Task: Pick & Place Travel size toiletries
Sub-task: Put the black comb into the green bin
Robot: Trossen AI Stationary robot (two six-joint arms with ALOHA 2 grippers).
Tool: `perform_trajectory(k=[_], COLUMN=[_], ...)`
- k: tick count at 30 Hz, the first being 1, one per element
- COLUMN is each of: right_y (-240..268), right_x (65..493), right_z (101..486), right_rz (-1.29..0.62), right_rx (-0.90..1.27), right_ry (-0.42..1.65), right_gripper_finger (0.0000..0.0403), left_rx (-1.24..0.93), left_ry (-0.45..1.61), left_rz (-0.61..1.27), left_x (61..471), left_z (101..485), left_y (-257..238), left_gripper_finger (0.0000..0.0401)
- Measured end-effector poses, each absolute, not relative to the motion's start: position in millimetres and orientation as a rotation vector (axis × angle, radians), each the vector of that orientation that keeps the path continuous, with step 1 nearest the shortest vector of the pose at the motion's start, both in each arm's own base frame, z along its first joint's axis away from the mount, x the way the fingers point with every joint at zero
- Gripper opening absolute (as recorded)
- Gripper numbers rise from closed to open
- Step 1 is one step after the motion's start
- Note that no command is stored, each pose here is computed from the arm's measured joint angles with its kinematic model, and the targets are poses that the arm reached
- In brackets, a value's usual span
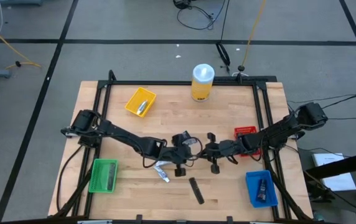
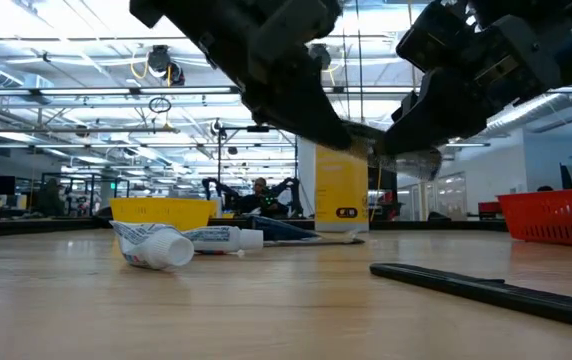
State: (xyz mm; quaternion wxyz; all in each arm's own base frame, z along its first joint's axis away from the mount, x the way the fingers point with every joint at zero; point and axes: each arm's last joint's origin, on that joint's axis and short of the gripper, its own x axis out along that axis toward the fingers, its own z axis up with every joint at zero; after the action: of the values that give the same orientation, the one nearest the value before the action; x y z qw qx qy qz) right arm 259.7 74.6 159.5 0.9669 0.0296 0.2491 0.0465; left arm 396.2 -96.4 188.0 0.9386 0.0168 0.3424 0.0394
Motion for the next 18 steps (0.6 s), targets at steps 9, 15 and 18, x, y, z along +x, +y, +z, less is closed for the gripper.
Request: perform_trajectory(k=[9,15,18], right_y=[79,79,79], right_x=[262,263,263], right_z=[167,168,169], right_rz=[0.216,0.218,0.218], right_rx=[0.088,0.068,0.071], right_ry=[0.435,0.418,0.410], right_gripper_finger=[0.0142,0.0191,0.0199], left_rx=[-0.061,-0.066,-0.087], left_ry=[1.060,1.543,1.697], left_rz=[-0.019,0.004,-0.046], left_x=[336,266,244], left_z=[239,302,317], left_y=[-105,-121,-134], left_gripper_finger=[0.0008,0.0004,0.0005])
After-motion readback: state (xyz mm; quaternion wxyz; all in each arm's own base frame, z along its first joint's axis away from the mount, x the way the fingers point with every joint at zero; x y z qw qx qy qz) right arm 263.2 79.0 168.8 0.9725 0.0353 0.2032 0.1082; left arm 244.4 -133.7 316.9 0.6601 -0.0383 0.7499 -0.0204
